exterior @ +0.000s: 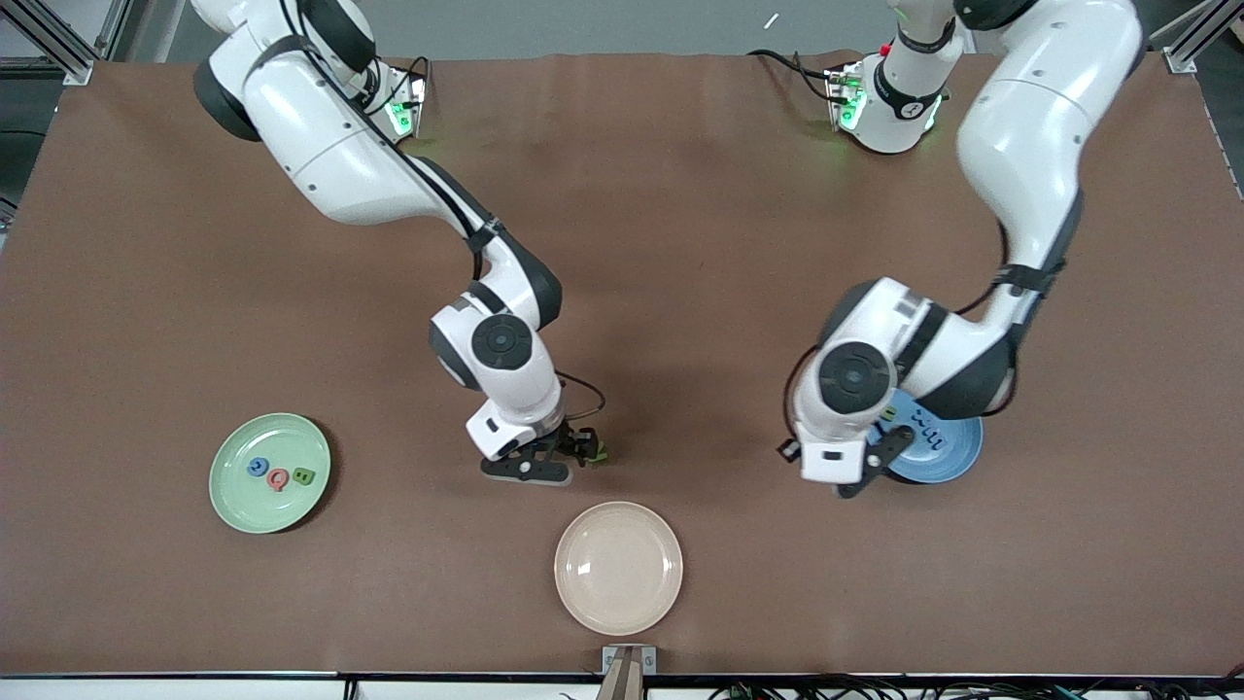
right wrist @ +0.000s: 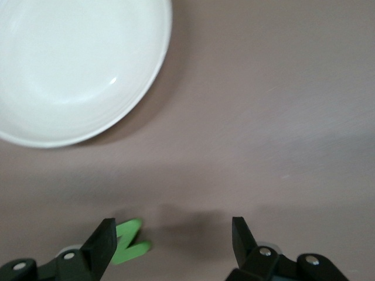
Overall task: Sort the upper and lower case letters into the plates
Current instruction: 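Place the d on the blue plate while the right gripper grasps the Z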
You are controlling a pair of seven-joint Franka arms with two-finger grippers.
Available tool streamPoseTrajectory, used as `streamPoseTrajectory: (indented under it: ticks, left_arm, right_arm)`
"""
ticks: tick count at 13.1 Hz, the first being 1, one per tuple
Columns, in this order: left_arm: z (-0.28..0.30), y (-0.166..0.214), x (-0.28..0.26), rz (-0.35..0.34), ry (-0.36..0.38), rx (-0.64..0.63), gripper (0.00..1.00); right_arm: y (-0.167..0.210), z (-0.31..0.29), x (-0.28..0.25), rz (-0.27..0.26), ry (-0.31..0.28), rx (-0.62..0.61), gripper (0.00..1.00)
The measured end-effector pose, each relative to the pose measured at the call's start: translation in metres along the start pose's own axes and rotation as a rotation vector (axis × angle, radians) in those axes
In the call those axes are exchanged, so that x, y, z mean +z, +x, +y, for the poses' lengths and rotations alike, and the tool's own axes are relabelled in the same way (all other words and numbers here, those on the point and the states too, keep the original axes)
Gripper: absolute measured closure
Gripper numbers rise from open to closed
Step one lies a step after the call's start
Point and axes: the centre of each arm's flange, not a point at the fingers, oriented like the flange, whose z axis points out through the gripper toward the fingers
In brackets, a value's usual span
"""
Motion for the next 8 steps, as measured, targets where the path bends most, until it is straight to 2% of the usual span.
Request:
streamPoseTrajectory:
  ticks: [4, 8]
  left_arm:
    - [-0.094, 0.070, 0.043, -0.115, 0.042, -0.002, 0.64]
    - [-0.125, 0.085, 0.073, -0.120, 0.053, 0.014, 0.64]
  right_arm:
    - [-0.014, -0.018, 0.005, 0.013, 0.012, -0.029, 0.12]
    - [-0.029, -0.029, 0.024, 0.047, -0.001, -0.072, 0.13]
